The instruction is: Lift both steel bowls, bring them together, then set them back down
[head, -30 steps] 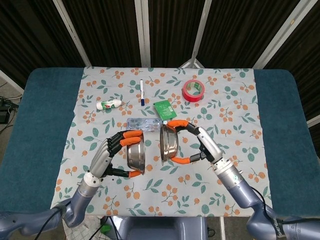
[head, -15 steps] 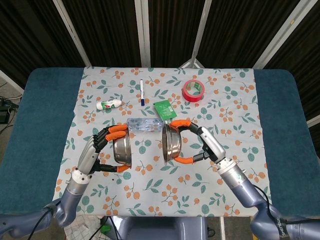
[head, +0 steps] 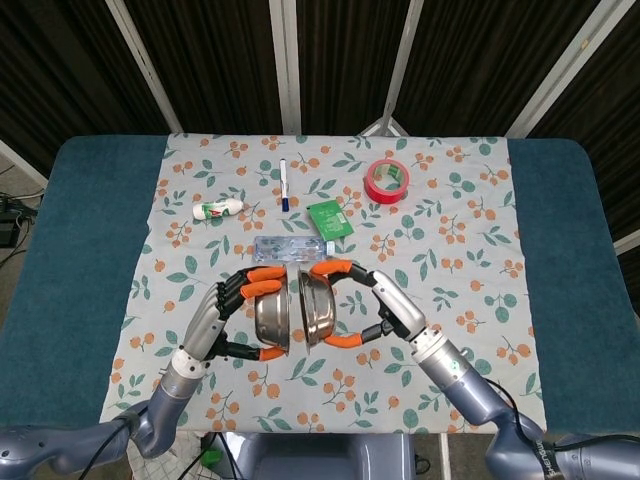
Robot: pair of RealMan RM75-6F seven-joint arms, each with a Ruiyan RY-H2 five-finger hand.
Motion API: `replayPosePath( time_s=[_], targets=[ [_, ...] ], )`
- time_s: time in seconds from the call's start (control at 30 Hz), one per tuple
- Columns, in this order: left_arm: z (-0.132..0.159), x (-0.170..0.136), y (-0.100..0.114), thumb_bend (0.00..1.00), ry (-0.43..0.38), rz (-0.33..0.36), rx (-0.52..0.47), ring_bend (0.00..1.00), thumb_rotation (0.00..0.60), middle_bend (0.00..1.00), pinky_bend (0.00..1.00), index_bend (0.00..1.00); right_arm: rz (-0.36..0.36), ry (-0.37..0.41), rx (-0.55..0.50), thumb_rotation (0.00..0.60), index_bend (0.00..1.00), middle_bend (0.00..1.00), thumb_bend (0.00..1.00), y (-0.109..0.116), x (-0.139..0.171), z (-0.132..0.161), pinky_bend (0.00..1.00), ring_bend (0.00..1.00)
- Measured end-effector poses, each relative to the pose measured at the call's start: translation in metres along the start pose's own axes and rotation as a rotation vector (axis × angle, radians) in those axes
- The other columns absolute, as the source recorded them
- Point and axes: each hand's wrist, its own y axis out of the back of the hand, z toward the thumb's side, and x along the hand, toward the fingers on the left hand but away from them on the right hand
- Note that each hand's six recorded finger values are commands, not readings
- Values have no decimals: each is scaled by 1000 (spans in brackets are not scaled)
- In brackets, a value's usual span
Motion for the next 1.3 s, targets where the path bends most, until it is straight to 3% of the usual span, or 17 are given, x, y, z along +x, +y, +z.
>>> replayPosePath(
  time_s=[0.33, 0.57, 0.7, 0.93, 1.1, 1.3],
  targets=[
    [-8, 5, -6, 109, -12, 15, 15, 308, 600, 289, 405, 335, 52, 7, -20, 600, 609, 381, 279, -26, -3, 8, 228, 534],
    [-9, 4, -6, 108, -33, 18, 30, 308, 600, 289, 405, 335, 42, 17, -9, 600, 609, 381, 280, -23, -3, 14, 228, 534],
    [-4, 1, 2, 108, -52, 22, 40, 308, 600, 289, 404, 337, -1, -3, 0, 600, 609, 381, 281, -7, -2, 8, 228, 534],
    [-5, -3, 34, 108, -37, 7, 133, 307, 600, 290, 403, 341, -92, -34, 104, 600, 610, 381, 283, 36, 8, -6, 228, 534],
    [-10, -7, 65, 108, 12, -12, 240, 308, 600, 289, 403, 342, -141, -40, 237, 600, 612, 381, 288, 65, 19, -11, 228, 534],
    [-28, -16, 90, 103, 136, -102, 371, 308, 600, 285, 403, 338, -134, -59, 413, 600, 613, 381, 290, 80, 30, -17, 228, 534]
  ],
)
